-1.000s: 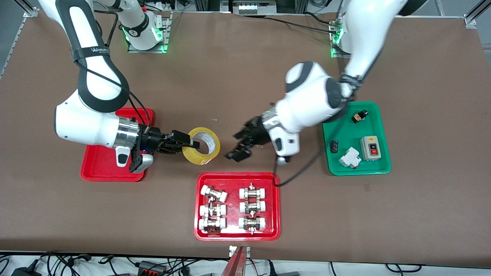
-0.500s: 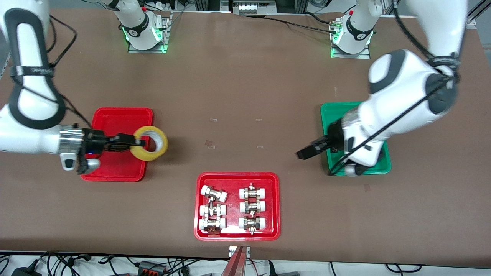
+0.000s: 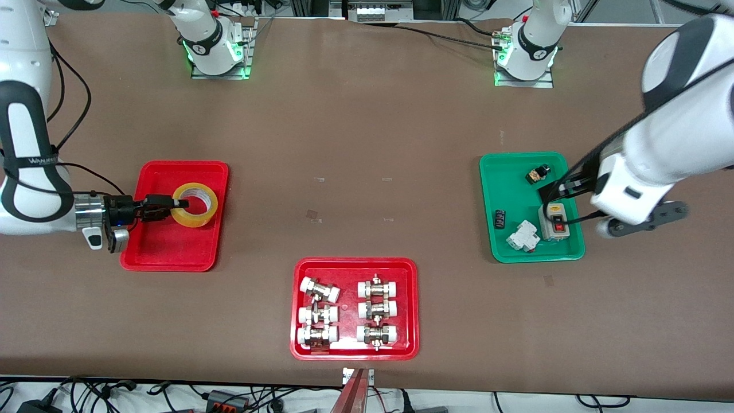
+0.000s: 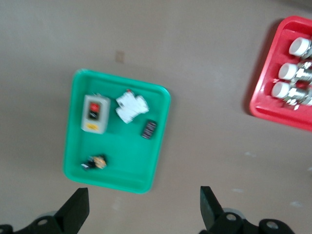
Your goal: Left arm passes tape to right arm into tray
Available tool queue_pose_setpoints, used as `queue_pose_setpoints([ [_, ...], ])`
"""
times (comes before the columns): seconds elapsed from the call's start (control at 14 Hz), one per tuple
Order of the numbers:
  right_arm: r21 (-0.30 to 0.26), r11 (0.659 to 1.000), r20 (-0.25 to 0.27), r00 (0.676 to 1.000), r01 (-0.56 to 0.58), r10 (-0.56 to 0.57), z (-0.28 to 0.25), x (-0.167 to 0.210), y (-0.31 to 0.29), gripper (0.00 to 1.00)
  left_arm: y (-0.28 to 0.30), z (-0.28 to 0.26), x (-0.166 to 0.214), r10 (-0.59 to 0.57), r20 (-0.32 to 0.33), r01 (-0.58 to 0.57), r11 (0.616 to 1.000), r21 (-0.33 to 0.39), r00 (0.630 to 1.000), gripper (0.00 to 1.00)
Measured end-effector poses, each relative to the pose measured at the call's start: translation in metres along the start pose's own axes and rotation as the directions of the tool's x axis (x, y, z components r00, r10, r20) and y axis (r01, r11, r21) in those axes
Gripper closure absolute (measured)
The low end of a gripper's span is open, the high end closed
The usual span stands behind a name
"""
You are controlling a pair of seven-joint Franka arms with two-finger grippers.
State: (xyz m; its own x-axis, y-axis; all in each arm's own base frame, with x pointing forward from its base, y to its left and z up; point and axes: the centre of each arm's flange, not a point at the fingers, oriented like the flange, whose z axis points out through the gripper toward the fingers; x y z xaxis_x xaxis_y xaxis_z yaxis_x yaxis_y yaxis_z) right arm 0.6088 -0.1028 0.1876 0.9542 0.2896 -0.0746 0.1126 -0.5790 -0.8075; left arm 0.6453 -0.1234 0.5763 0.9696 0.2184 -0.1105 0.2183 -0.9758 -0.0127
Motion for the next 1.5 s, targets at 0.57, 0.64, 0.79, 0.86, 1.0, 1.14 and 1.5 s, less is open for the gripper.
queue_pose_setpoints([
  [0.57, -0.146, 0.986, 0.122, 0.99, 0.082, -0.064, 0.004, -0.003, 0.016, 0.42, -0.054, 0.003, -0.009, 0.141, -0.098, -0.134, 0.988, 0.076, 0.985, 0.0],
  [0.64, -0.17, 0.98, 0.133, 0.988, 0.105, -0.083, 0.003, -0.001, 0.017, 0.33, -0.061, 0.011, -0.022, 0.13, -0.101, -0.121, 0.989, 0.084, 0.986, 0.0],
  [0.79, -0.213, 0.966, 0.155, 0.981, 0.149, -0.117, 0.003, 0.002, 0.017, 0.13, -0.087, 0.02, -0.039, 0.117, -0.067, -0.114, 0.993, 0.038, 0.991, 0.0],
  [0.86, -0.241, 0.956, 0.17, 0.977, 0.168, -0.129, 0.002, 0.004, 0.018, 0.04, -0.095, 0.02, -0.044, 0.118, -0.058, -0.117, 0.993, 0.021, 0.991, 0.0],
  [1.0, -0.306, 0.927, 0.205, 0.965, 0.219, -0.16, 0.001, 0.011, 0.016, 0.0, -0.094, 0.017, -0.051, 0.128, -0.057, -0.127, 0.992, 0.008, 0.99, 0.0],
  [1.14, -0.374, 0.882, 0.247, 0.947, 0.288, -0.205, -0.001, 0.024, 0.002, 0.0, -0.09, 0.016, -0.053, 0.134, -0.062, -0.135, 0.991, 0.003, 0.989, 0.0],
  [1.5, -0.573, 0.712, 0.331, 0.91, 0.404, -0.25, -0.037, 0.057, -0.106, 0.0, -0.089, 0.016, -0.053, 0.138, -0.064, -0.138, 0.99, 0.003, 0.988, 0.0],
])
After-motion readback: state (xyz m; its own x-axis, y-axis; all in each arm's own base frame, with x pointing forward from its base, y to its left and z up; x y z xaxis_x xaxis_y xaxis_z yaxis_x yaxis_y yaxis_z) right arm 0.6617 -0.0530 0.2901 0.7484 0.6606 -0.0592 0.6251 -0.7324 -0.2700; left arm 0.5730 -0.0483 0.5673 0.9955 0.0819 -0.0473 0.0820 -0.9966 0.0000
